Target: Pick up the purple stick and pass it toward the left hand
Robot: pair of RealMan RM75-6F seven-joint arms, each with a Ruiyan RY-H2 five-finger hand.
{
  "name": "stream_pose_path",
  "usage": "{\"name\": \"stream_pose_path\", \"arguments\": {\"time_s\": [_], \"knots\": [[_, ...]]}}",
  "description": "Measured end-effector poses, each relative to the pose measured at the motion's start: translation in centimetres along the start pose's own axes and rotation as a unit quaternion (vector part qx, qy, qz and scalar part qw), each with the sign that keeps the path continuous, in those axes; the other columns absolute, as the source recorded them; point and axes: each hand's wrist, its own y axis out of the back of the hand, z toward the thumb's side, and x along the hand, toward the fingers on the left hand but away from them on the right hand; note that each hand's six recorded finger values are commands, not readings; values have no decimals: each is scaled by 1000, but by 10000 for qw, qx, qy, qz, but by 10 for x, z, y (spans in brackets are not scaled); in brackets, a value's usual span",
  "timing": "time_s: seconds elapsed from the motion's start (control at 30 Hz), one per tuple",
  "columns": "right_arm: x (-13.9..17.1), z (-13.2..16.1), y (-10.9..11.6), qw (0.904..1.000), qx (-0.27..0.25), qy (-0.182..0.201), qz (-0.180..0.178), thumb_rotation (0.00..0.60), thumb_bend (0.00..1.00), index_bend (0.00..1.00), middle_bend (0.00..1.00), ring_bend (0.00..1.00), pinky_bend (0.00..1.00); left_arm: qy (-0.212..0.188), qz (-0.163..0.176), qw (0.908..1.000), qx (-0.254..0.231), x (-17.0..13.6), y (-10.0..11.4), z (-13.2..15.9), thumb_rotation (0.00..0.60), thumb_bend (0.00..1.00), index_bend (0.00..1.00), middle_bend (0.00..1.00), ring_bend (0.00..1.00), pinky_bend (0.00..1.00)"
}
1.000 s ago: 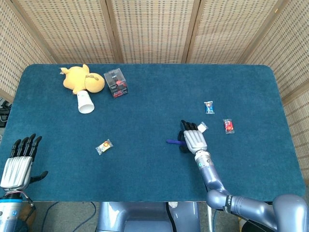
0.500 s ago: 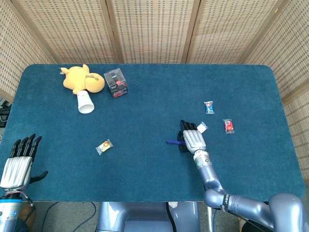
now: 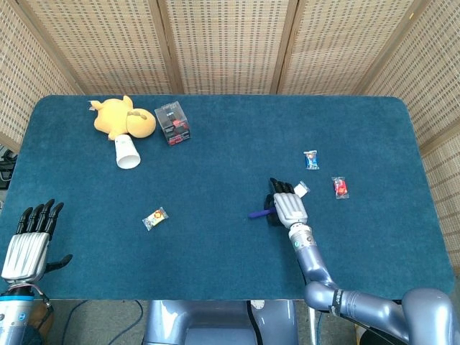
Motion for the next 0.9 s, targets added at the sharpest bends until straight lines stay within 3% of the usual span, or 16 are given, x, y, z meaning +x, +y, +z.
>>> {"name": "stream_pose_path", "arguments": {"time_s": [0.27, 0.47, 0.73, 0.9], "knots": [[8, 27, 15, 9977, -621, 225, 152, 600, 577, 642, 65, 0, 0, -212, 8, 9997, 122, 10, 7, 3, 600, 0, 0, 0, 0, 0], [6, 49, 30, 9924, -1176, 207, 308, 600, 584, 655, 79, 0, 0, -752, 132, 9960, 461, 29, 22, 17, 600, 0, 0, 0, 0, 0], [4, 90, 46, 9797, -1904, 178, 611, 600, 585, 657, 84, 0, 0, -1787, 450, 9796, 795, 57, 47, 57, 600, 0, 0, 0, 0, 0], [3, 118, 57, 9705, -2287, 216, 732, 600, 590, 660, 86, 0, 0, -2393, 795, 9638, 868, 74, 65, 89, 600, 0, 40, 0, 0, 0]]}}
